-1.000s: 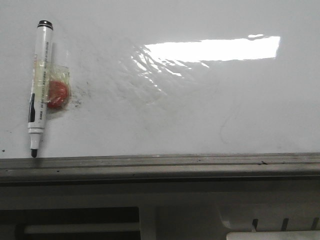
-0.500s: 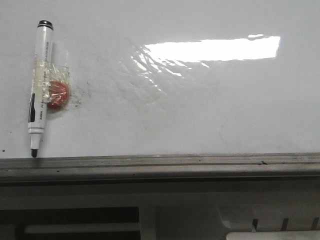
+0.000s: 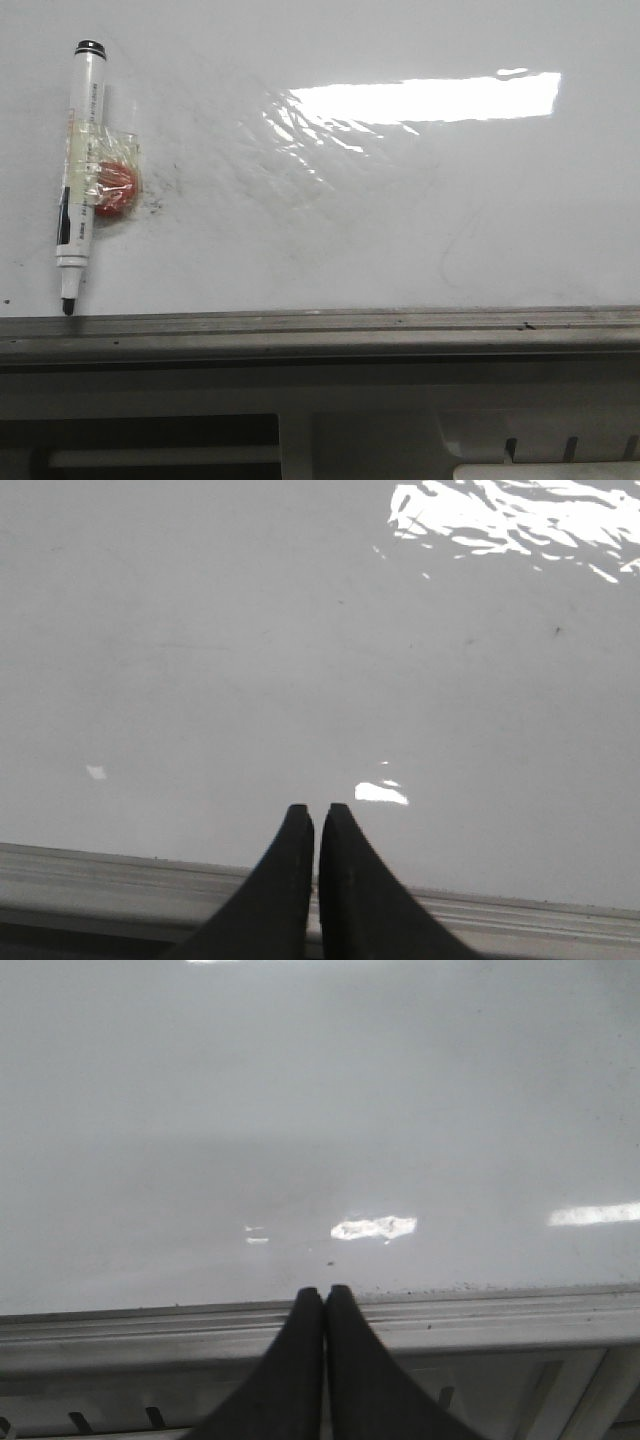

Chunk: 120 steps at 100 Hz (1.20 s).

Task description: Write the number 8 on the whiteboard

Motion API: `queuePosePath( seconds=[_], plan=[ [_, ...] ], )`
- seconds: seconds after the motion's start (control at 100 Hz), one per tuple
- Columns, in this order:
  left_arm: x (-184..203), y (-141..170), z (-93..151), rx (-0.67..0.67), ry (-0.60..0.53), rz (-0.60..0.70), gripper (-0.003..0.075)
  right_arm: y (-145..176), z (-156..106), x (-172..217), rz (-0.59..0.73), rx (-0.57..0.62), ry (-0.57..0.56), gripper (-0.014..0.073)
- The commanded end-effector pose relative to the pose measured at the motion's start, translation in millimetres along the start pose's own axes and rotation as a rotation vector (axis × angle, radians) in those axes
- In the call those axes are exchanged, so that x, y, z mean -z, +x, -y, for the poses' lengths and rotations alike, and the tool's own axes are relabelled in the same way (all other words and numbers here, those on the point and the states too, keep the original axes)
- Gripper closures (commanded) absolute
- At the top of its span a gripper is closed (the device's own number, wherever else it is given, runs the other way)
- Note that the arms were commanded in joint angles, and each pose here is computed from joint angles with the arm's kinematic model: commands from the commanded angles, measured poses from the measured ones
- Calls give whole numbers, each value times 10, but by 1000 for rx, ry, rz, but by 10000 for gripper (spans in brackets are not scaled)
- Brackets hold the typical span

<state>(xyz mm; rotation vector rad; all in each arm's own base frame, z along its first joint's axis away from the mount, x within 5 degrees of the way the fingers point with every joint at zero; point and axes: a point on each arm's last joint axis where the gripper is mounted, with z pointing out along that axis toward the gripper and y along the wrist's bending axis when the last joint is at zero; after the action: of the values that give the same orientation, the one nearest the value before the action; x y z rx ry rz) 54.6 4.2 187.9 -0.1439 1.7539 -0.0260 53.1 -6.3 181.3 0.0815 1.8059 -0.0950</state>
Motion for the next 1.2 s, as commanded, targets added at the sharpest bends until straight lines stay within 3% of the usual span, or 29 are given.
queuePosePath(
  seconds=[0.0, 0.18, 0.41, 0.65, 0.95, 1.09, 1.19],
  plan=[
    [-5, 11, 4, 4, 15, 88, 741, -32, 7, 5, 79, 26, 13, 658],
    [-5, 13, 3, 3, 14, 85, 741, -210, 2, 37, 277, 27, 10, 658],
    [-5, 11, 3, 3, 14, 87, 741, -285, 0, 61, 364, 27, 9, 658],
    [2, -45, 14, 7, 26, 150, 741, -473, -5, 159, 598, 27, 6, 658],
    [25, -148, 31, 13, 46, 260, 741, -405, -3, 117, 510, 26, 7, 658],
    [80, -300, 49, 6, 57, 342, 741, -427, -2, 125, 500, 26, 7, 658],
    [134, -445, 60, -8, 52, 350, 741, -479, 5, 150, 422, 25, 11, 658]
  ],
)
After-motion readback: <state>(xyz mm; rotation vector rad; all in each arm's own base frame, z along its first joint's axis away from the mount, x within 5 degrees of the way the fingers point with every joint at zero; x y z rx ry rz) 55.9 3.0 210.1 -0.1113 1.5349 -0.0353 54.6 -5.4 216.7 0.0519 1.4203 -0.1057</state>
